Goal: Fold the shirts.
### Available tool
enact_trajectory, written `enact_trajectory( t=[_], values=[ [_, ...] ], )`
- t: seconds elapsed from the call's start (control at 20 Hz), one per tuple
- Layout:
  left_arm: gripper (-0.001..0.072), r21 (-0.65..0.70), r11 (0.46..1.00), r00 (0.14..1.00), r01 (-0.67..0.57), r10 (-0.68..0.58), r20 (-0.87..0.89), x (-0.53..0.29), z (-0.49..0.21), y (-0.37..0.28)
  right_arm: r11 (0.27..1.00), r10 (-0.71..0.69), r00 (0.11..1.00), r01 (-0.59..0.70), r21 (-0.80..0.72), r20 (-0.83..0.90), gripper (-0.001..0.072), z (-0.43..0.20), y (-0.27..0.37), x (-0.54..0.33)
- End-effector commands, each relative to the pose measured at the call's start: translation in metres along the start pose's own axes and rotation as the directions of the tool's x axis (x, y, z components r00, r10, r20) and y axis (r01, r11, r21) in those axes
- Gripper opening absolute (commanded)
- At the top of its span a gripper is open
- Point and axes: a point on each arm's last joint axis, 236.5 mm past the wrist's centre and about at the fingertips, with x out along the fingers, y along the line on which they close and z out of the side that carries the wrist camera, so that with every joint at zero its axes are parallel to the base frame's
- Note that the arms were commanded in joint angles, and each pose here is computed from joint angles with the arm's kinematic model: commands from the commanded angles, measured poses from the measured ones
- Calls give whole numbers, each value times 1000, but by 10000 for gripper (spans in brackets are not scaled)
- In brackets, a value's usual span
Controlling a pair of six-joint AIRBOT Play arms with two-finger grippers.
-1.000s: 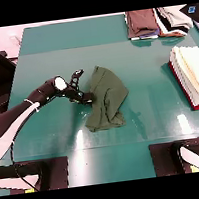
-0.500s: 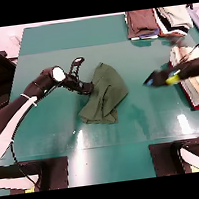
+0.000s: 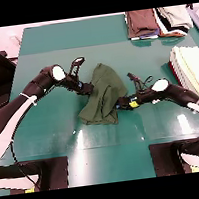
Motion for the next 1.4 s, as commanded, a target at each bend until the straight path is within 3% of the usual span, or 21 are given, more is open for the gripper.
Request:
enact_trajectory(
  t=[0.0, 0.15, 0.2, 0.25, 0.3, 0.35, 0.6, 0.85, 1.2, 1.35],
  values=[
    [28, 4, 1000, 1000, -4, 4, -6, 0, -1, 1, 1000, 15, 1000, -15, 4, -10, 394, 7, 8, 26],
    [27, 4, 1000, 1000, -4, 4, -7, 0, -2, 1, 1000, 16, 1000, -17, -11, -26, 380, 12, 14, 36],
    [27, 4, 1000, 1000, -4, 4, -7, 0, -2, 1, 999, 17, 1000, -18, -32, -21, 290, 15, 17, 38],
    [27, 5, 1000, 1000, -4, 4, -7, -1, -2, 0, 997, 16, 1000, -16, -69, -12, 120, 20, 20, 36],
    [28, 9, 1000, 1000, -9, 9, -7, -2, -1, 1, 995, 17, 1000, -16, -103, 3, 43, 26, 26, 30],
    [27, 22, 999, 1000, -25, 25, -15, -5, -1, 3, 990, 15, 1000, -12, -140, 22, 22, 32, 32, 20],
    [27, 145, 957, 961, -252, 230, 151, -83, 41, 25, 942, -52, 978, 115, -316, 203, 21, 75, 55, -94],
    [27, 159, 881, 807, -446, 319, 496, -234, 89, 9, 875, -188, 874, 356, -327, 448, 21, 98, 52, -247],
    [27, 91, 874, 516, -477, 194, 835, -444, 80, -57, 816, -201, 593, 542, -202, 780, 21, 88, 98, -426],
    [27, 68, 910, 522, -410, 173, 835, -445, 74, -62, 807, -179, 569, 551, -211, 803, 21, 84, 112, -439]
  ],
)
